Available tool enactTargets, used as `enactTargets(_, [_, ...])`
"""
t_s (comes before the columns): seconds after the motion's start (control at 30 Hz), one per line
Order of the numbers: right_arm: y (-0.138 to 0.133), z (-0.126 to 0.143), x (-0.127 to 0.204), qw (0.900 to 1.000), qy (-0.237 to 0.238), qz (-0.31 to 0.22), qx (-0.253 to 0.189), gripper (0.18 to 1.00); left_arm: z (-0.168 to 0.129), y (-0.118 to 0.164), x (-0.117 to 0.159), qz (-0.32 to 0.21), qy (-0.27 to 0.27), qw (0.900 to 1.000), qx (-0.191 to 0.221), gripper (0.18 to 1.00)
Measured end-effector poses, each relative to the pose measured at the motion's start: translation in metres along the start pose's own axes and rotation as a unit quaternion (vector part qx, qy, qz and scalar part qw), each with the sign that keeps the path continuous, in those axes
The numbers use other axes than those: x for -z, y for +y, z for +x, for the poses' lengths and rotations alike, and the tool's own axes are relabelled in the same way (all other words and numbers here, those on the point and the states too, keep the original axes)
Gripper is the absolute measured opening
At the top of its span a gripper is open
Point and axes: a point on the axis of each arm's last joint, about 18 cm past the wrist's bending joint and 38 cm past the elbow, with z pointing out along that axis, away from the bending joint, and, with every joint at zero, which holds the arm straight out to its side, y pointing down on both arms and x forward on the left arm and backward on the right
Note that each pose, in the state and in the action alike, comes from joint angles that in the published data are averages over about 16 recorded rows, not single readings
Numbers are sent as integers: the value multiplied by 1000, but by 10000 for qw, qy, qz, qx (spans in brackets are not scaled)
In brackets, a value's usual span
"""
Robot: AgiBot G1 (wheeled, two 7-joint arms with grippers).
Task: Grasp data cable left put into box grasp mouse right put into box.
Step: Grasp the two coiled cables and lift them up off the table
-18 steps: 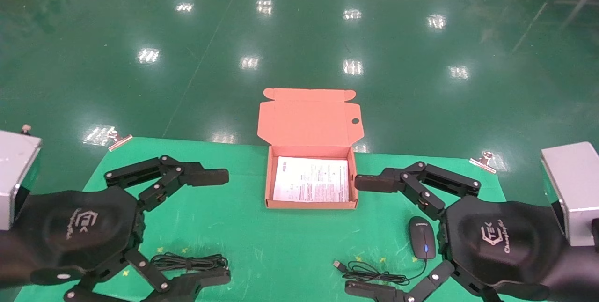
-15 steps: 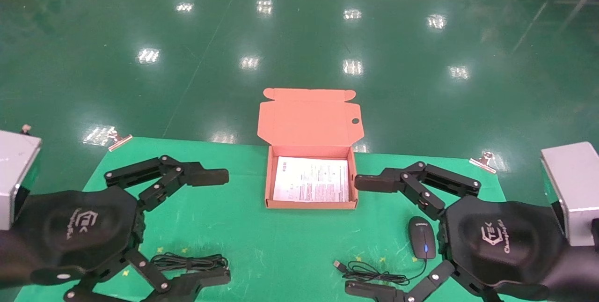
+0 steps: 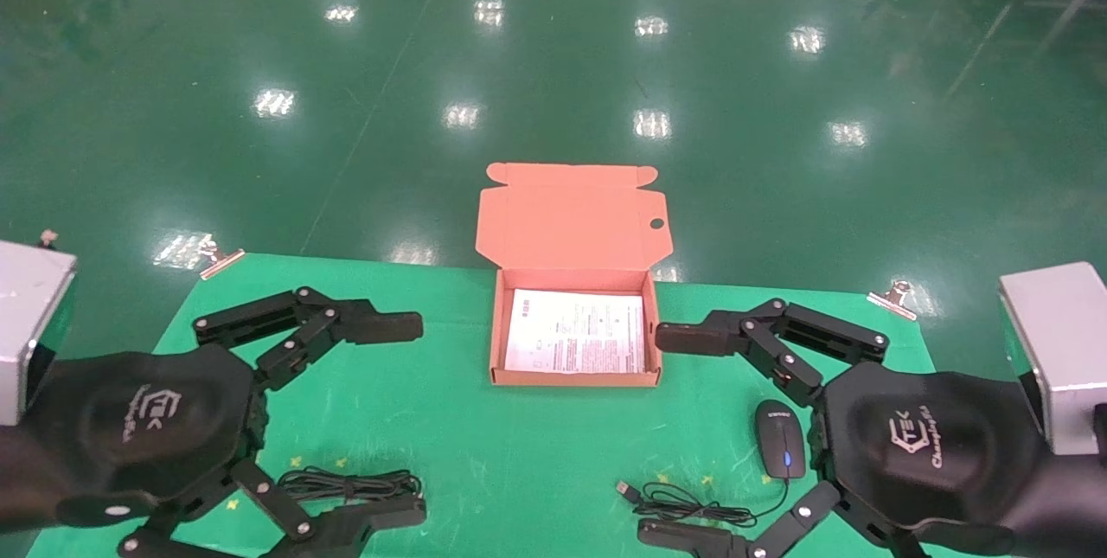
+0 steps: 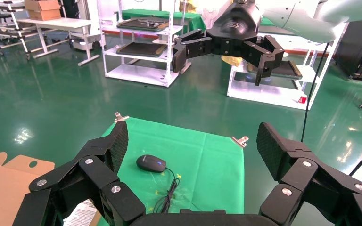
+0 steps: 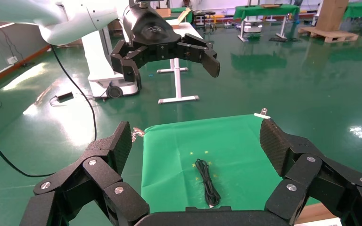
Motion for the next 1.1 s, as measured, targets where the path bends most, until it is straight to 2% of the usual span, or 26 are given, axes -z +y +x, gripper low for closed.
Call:
enactTargets(0.27, [17,2,0,9956,-47,-842,401,1001,-3,14,-9,-580,121,9981,-147,1001])
enactTargets(0.37, [27,5,-2,9880,-136,-1358,719,1001,-6,23,-15,-974,173,9948,-248,1001])
enactTargets(0.47, [38,11,-6,9747,-277,-1926,1101,1001,-12,34,-21,-1433,210,9887,-376,1001])
enactTargets(0.57, [50,20,-10,9548,-461,-2520,1506,1001,-20,45,-27,-1916,226,9798,-516,1001])
enactTargets(0.7, [68,33,-18,9179,-742,-3326,2032,1001,-32,63,-34,-2577,230,9630,-755,1001])
enactTargets(0.93, [102,55,-30,8472,-1089,-4485,2631,1001,-53,96,-46,-3636,204,9235,-1201,1001])
enactTargets(1.03, [117,62,-34,8231,-1110,-4848,2743,1001,-60,112,-50,-4031,177,9050,-1347,1001])
enactTargets(1.1, [127,66,-37,8107,-1081,-5042,2771,1001,-64,123,-52,-4260,157,8936,-1407,1001])
